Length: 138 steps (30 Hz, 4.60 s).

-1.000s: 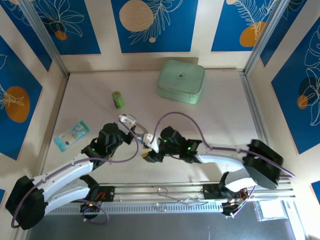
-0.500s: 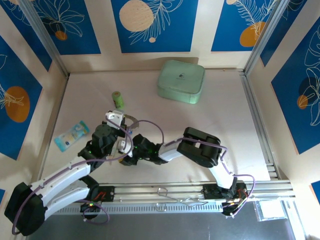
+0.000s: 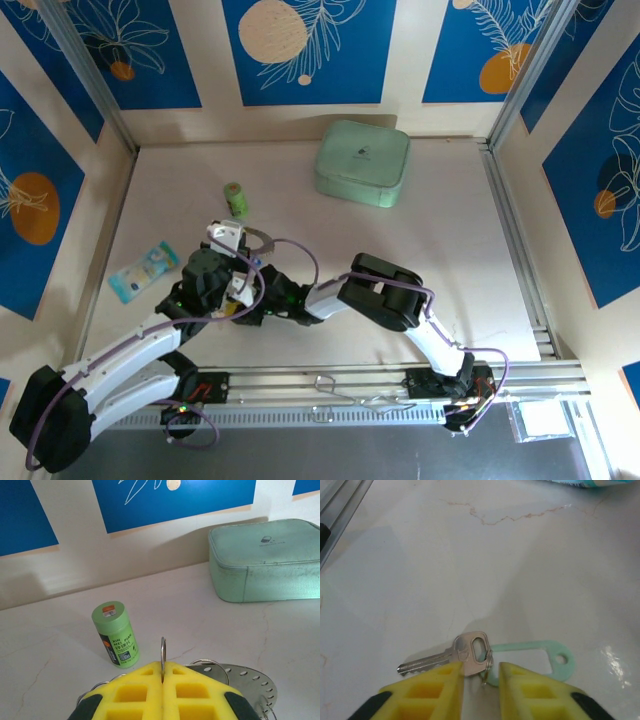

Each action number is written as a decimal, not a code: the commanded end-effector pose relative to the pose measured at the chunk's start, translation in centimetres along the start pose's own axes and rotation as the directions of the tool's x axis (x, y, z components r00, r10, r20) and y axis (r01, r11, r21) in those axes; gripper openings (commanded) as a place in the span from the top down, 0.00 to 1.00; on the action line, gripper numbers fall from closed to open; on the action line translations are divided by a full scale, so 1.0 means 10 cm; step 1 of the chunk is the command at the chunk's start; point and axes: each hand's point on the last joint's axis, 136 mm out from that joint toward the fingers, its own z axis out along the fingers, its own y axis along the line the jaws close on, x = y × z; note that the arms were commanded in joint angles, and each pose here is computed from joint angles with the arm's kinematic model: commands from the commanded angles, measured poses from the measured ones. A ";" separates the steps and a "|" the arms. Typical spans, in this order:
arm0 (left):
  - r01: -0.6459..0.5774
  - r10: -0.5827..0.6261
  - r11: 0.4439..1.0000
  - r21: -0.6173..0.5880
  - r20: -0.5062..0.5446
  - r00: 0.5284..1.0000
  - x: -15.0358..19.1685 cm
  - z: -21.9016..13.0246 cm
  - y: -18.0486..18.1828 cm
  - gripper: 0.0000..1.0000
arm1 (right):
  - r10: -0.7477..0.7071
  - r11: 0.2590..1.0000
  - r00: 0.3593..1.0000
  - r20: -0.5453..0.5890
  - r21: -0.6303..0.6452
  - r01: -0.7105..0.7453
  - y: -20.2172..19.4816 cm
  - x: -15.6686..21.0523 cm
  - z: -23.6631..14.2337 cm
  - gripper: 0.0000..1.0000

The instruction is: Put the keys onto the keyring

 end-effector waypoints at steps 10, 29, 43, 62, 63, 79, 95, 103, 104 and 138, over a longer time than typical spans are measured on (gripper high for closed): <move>0.025 -0.026 1.000 0.010 0.077 0.997 -0.21 -0.04 0.01 1.00 | 0.024 1.000 0.999 -0.025 -0.014 -0.024 -0.03 0.04 0.06 0.91; -0.086 0.049 0.949 0.304 0.126 0.991 -0.26 -0.11 -0.53 1.00 | 0.176 0.975 0.959 -0.220 0.175 -0.139 0.21 0.46 -1.30 1.00; -0.092 0.043 0.891 0.445 0.118 0.992 -0.27 -0.05 -0.83 1.00 | 0.519 0.818 0.799 -0.304 0.447 -0.362 0.08 1.05 -2.09 1.00; -0.105 0.058 0.883 0.457 0.117 0.991 -0.28 -0.05 -0.86 1.00 | 0.679 0.734 0.596 -0.428 0.399 -0.550 0.04 0.96 -2.27 0.62; -0.105 0.058 0.883 0.458 0.117 0.991 -0.28 -0.05 -0.86 1.00 | 0.683 0.730 0.589 -0.432 0.391 -0.560 0.02 0.93 -2.29 0.61; -0.109 0.062 0.873 0.475 0.114 0.992 -0.27 -0.07 -0.89 1.00 | 0.824 0.531 0.270 -0.498 0.513 -0.674 0.08 1.02 -2.27 0.61; -0.111 0.062 0.874 0.474 0.119 0.991 -0.29 -0.08 -0.88 1.00 | 0.848 0.475 0.230 -0.478 0.490 -0.731 0.11 1.01 -2.05 0.73; -0.114 0.063 0.875 0.470 0.122 0.990 -0.30 -0.10 -0.87 1.00 | 0.843 0.488 0.240 -0.481 0.497 -0.718 0.08 1.03 -2.03 0.80; -0.114 0.064 0.875 0.471 0.120 0.991 -0.29 -0.10 -0.87 1.00 | 0.843 0.490 0.242 -0.481 0.498 -0.716 0.07 1.03 -2.03 0.81; -0.115 0.068 0.871 0.478 0.115 0.991 -0.28 -0.12 -0.88 1.00 | 0.813 0.531 0.242 -0.529 0.505 -0.680 0.08 1.09 -2.04 0.89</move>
